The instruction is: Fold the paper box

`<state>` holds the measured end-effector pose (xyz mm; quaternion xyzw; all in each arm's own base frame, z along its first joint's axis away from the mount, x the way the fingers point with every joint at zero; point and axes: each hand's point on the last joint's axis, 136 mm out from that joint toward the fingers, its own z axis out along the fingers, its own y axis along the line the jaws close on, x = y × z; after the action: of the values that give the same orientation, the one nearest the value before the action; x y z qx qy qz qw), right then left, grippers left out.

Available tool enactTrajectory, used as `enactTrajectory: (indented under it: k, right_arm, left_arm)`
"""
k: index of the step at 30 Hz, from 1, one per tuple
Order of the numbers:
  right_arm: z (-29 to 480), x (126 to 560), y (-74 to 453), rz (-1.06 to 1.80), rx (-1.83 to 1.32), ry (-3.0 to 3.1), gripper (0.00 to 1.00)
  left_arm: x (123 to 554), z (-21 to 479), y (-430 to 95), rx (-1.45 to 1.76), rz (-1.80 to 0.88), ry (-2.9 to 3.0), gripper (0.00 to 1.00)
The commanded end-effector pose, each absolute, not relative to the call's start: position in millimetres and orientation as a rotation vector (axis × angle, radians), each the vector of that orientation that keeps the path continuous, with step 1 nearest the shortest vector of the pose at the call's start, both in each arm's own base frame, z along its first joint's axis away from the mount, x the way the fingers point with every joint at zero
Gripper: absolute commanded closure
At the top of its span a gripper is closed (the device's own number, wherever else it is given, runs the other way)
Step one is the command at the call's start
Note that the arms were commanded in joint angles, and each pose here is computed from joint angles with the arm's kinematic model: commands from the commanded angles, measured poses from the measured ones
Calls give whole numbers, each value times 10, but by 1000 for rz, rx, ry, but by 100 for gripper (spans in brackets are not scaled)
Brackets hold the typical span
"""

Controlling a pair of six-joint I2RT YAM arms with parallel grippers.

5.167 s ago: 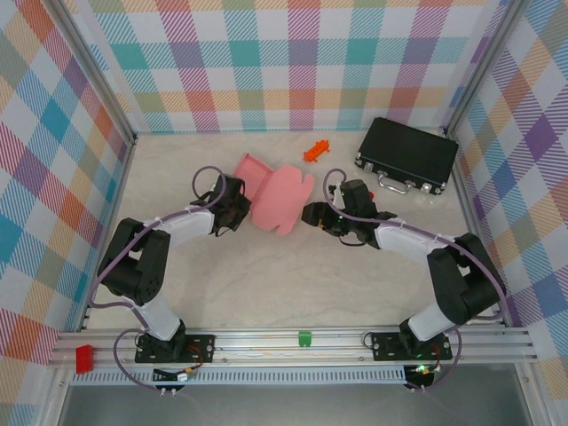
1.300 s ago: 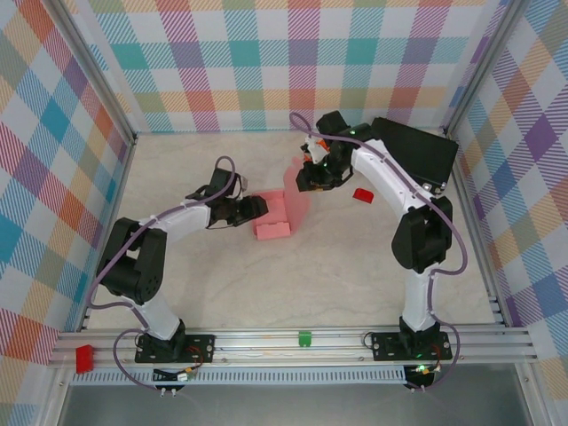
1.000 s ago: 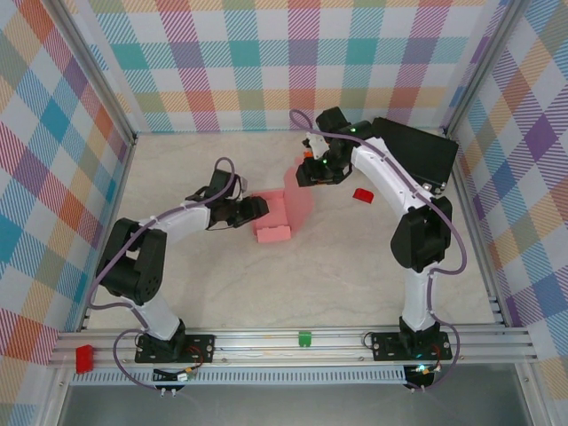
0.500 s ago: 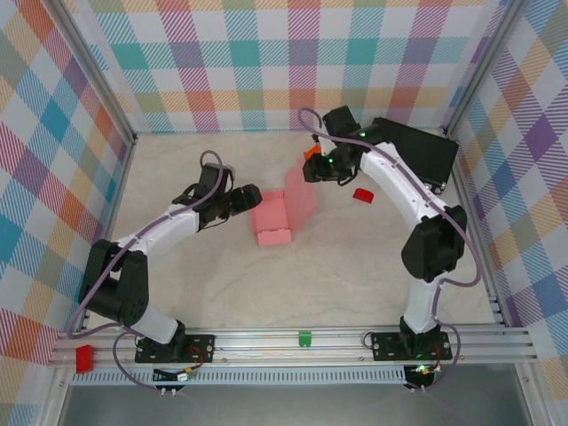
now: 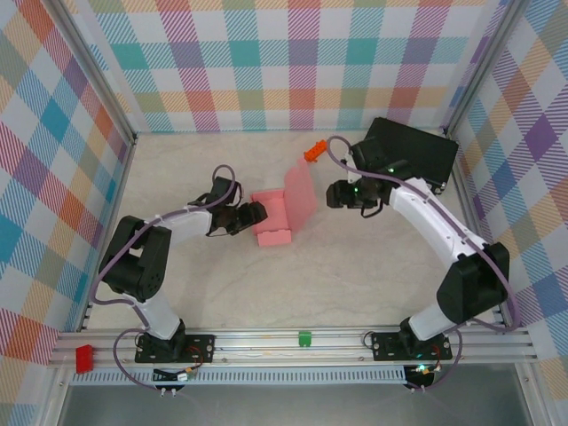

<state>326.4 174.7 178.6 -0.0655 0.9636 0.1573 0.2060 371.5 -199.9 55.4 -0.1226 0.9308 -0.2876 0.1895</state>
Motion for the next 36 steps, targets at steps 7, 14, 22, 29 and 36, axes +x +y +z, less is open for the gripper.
enactTrajectory:
  k: [7, 14, 22, 29, 36]
  right_arm:
    - [1641, 3099, 1901, 675, -116, 2607, 41]
    - [1425, 3005, 1827, 687, 8, 2605, 40]
    - [1210, 2919, 1829, 788, 182, 2584, 39]
    - [1014, 2883, 1915, 918, 299, 2564, 39]
    - [897, 2910, 2020, 1044, 344, 2505, 41]
  left_arm:
    - [3592, 746, -2530, -353, -1083, 2530, 36]
    - [3506, 752, -2881, -302, -1214, 2518, 37]
    - [3530, 942, -2756, -174, -1047, 2530, 31]
    - [3609, 1279, -2150, -63, -630, 2533, 20]
    - [4135, 1358, -1894, 104, -592, 2475, 19]
